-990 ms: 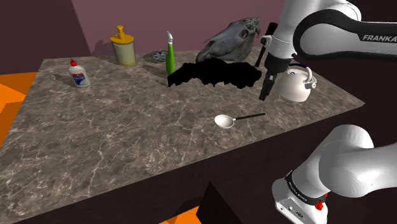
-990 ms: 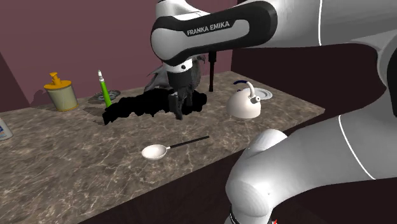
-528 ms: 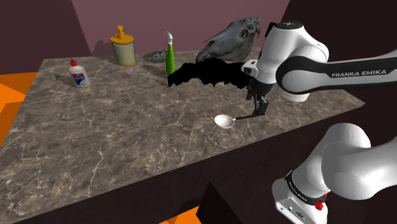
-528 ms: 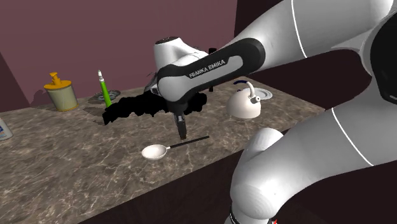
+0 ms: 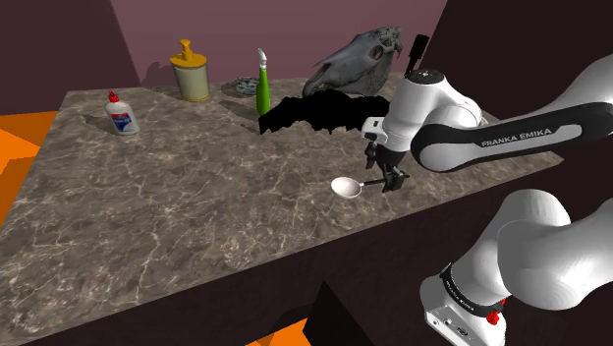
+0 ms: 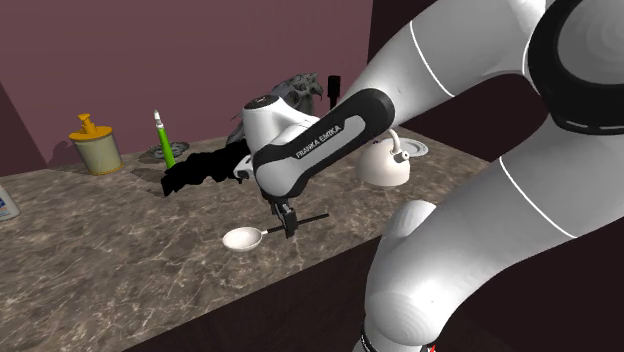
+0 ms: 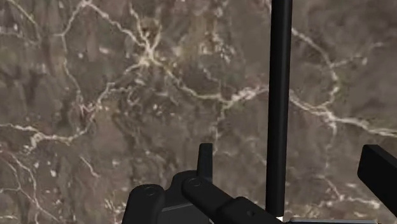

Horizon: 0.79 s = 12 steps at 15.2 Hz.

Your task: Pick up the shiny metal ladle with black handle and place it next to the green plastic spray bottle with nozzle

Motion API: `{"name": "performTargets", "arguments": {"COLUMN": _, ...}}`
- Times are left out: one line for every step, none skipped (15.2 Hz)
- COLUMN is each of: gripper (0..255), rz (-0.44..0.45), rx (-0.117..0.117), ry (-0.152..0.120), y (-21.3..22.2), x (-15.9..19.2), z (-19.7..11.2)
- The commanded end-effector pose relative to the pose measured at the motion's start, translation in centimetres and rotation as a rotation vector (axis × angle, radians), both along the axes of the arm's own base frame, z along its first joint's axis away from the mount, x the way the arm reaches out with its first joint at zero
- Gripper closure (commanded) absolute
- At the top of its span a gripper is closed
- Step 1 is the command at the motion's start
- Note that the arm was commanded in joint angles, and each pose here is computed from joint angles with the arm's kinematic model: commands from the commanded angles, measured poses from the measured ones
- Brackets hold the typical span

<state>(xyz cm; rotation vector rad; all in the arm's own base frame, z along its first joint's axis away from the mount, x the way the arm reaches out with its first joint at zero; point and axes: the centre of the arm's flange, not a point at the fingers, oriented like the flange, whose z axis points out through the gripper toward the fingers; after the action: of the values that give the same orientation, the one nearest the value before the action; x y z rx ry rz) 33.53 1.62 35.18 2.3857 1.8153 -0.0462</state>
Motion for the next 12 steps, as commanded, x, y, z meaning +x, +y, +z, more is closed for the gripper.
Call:
{"name": "performTargets", "arguments": {"gripper": 0, "rz": 0.002, "rx": 0.0, "ry": -0.001, "y": -0.12, "x": 0.17, "z": -1.04}}
{"name": "performTargets", "arguments": {"gripper": 0, "rz": 0.002, "rx": 0.0, "ry": -0.001, "y": -0.23, "x": 0.23, "z": -1.87}}
{"name": "performTargets", "arguments": {"gripper": 0, "rz": 0.002, "rx": 0.0, "ry": -0.001, "y": -0.23, "x": 0.23, "z": -1.87}}
{"name": "performTargets", "arguments": {"gripper": 0, "rz": 0.002, "rx": 0.0, "ry": -0.001, "y": -0.23, "x": 0.22, "z": -1.87}}
{"name": "performTargets", "arguments": {"gripper": 0, "rz": 0.002, "rx": 0.0, "ry": -0.001, "y": -0.23, "x": 0.23, "z": -1.87}}
{"name": "performTargets", "arguments": {"gripper": 0, "rz": 0.002, "rx": 0.0, "ry": -0.001, "y": -0.23, "x": 0.23, "z": -1.87}}
{"name": "performTargets", "arguments": {"gripper": 0, "rz": 0.002, "rx": 0.0, "ry": -0.001, "y": -0.23, "x": 0.23, "z": -1.87}}
{"name": "performTargets", "arguments": {"gripper": 0, "rz": 0.002, "rx": 0.0, "ry": -0.001, "y": -0.23, "x": 0.23, "z": -1.87}}
{"name": "performTargets", "arguments": {"gripper": 0, "rz": 0.002, "rx": 0.0, "ry": -0.001, "y": -0.23, "x": 0.23, "z": -1.87}}
{"name": "performTargets", "arguments": {"gripper": 0, "rz": 0.002, "rx": 0.0, "ry": -0.001, "y": -0.23, "x": 0.23, "z": -1.87}}
{"name": "performTargets", "arguments": {"gripper": 255, "rz": 0.002, "rx": 0.0, "ry": -0.001, "y": -0.23, "x": 0.23, "z": -1.86}}
{"name": "performTargets", "arguments": {"gripper": 255, "rz": 0.002, "rx": 0.0, "ry": -0.001, "y": -0.23, "x": 0.23, "z": -1.86}}
